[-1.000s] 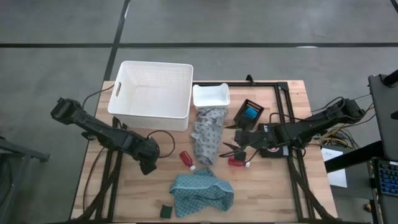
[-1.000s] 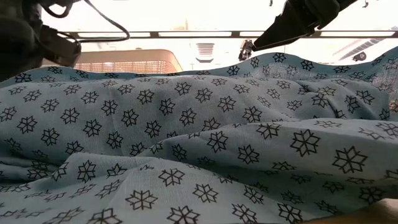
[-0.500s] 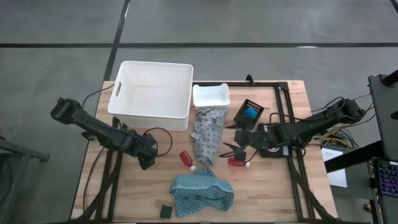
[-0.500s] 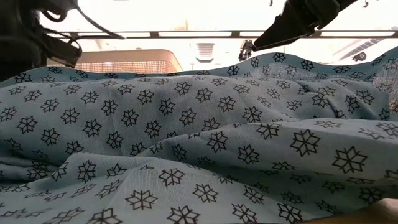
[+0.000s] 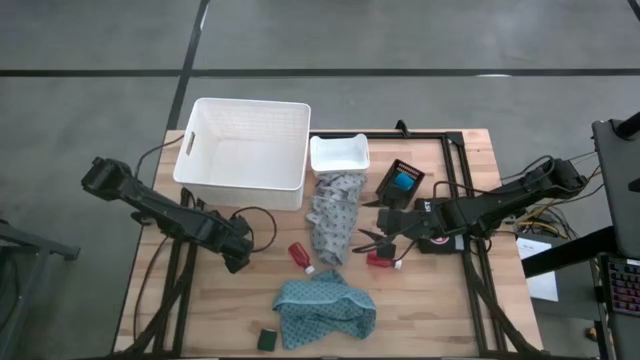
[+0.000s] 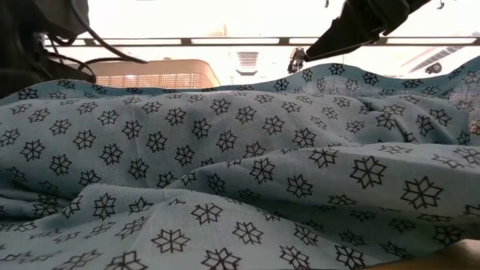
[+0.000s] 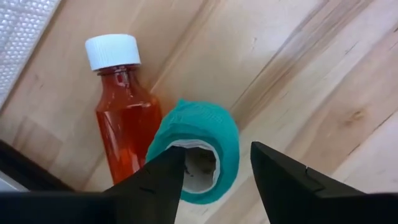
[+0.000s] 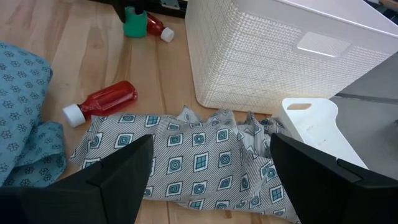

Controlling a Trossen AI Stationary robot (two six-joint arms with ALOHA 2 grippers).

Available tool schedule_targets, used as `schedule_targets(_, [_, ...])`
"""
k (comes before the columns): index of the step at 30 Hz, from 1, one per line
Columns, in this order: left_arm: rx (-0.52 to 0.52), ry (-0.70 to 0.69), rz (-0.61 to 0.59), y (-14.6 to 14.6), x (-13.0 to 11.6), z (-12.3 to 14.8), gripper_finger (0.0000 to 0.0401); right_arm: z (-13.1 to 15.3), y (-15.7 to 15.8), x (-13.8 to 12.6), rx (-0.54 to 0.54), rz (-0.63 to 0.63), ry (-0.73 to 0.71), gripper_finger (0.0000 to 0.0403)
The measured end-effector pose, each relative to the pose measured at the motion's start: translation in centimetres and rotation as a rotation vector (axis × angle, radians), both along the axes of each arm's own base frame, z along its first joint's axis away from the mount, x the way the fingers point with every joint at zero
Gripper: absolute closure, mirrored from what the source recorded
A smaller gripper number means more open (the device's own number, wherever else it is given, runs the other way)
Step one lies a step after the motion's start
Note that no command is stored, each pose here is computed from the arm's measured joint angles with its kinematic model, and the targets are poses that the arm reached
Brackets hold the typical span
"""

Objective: Pick & Place Medicine items
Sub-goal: Put the light blue bandage into the black bin

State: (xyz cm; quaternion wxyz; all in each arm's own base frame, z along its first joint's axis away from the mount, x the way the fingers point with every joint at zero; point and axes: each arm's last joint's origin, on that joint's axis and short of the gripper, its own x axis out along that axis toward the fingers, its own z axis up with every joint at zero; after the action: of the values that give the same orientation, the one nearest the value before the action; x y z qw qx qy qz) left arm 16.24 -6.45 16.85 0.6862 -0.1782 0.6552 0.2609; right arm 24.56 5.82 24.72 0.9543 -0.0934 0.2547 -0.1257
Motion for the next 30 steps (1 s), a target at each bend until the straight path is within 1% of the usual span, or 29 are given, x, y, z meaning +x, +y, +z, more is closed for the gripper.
schedule_targets(6, [-0.002, -0.007, 0.012, 0.0, -0.01, -0.16, 0.0243, -0.01, 0.0, 0.0, 0.0, 0.0, 0.0, 0.0083])
schedule_targets(12, [-0.005, -0.011, 0.013, -0.02, 0.05, -0.15, 0.0277, 0.0, 0.01, 0.0, 0.0, 0.0, 0.0, 0.0083])
schedule_targets(18, [-0.006, -0.014, 0.013, -0.03, 0.08, -0.15, 0.03, 0.0, 0.0, 0.0, 0.0, 0.0, 0.0, 0.0083])
schedule_targets(22, [-0.006, -0.014, 0.013, -0.03, 0.08, -0.15, 0.033, 0.0, 0.0, 0.0, 0.0, 0.0, 0.0, 0.0083])
schedule_targets(27, [-0.007, -0.016, 0.013, -0.05, 0.1, -0.14, 0.0379, -0.01, 0.0, 0.0, 0.0, 0.0, 0.0, 0.0083])
schedule_targets(30, [-0.011, -0.024, 0.013, -0.08, 0.18, -0.14, 0.0391, 0.0, 0.0, 0.0, 0.0, 0.0, 0.0, 0.0083])
